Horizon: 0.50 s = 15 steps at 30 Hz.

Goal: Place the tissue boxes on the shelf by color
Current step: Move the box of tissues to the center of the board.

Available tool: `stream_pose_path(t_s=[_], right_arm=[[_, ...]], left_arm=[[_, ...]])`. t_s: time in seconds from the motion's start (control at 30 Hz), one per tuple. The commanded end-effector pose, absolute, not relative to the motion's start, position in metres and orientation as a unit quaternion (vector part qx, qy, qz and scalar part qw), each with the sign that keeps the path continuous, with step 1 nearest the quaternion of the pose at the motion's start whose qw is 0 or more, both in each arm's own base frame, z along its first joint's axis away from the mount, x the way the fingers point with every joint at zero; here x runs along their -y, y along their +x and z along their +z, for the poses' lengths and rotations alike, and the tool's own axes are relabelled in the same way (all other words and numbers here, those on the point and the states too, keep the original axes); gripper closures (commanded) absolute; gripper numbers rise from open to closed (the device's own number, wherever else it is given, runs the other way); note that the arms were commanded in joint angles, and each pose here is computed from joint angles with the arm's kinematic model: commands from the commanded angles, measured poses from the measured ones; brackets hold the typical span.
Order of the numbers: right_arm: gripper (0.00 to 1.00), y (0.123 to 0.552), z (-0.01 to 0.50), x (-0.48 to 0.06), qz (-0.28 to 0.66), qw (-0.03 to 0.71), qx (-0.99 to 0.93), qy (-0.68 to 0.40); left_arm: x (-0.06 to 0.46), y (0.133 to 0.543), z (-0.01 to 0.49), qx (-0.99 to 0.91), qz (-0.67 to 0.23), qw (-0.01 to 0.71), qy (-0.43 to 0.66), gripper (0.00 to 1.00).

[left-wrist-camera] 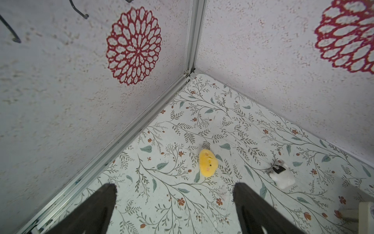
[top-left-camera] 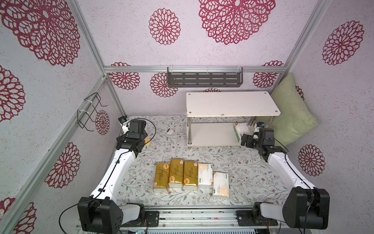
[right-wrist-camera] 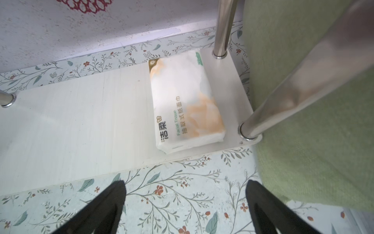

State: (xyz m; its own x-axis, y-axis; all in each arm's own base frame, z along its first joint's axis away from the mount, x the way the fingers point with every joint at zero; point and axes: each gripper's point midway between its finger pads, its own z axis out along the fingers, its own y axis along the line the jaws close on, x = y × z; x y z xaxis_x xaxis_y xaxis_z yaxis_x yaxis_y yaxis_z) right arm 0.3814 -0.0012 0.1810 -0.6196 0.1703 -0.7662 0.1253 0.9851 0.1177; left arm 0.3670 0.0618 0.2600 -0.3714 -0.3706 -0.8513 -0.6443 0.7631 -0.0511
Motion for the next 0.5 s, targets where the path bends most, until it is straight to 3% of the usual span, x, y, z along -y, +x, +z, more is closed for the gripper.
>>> stream_pose_path(t_s=[0.0,0.47], right_arm=[[0.01,0.369,0.189,-0.004,0.036,0.435,-0.894,0.102],[0.01,0.313,0.144,-0.058,0.049,0.368,-0.925,0.084]], left_arm=[[-0.056,0.373,0.258,-0.817,0.136,0.468,-0.308,0.02],[-0.053,0.377,0.255,-0.819,0.135,0.466,-0.305,0.03]])
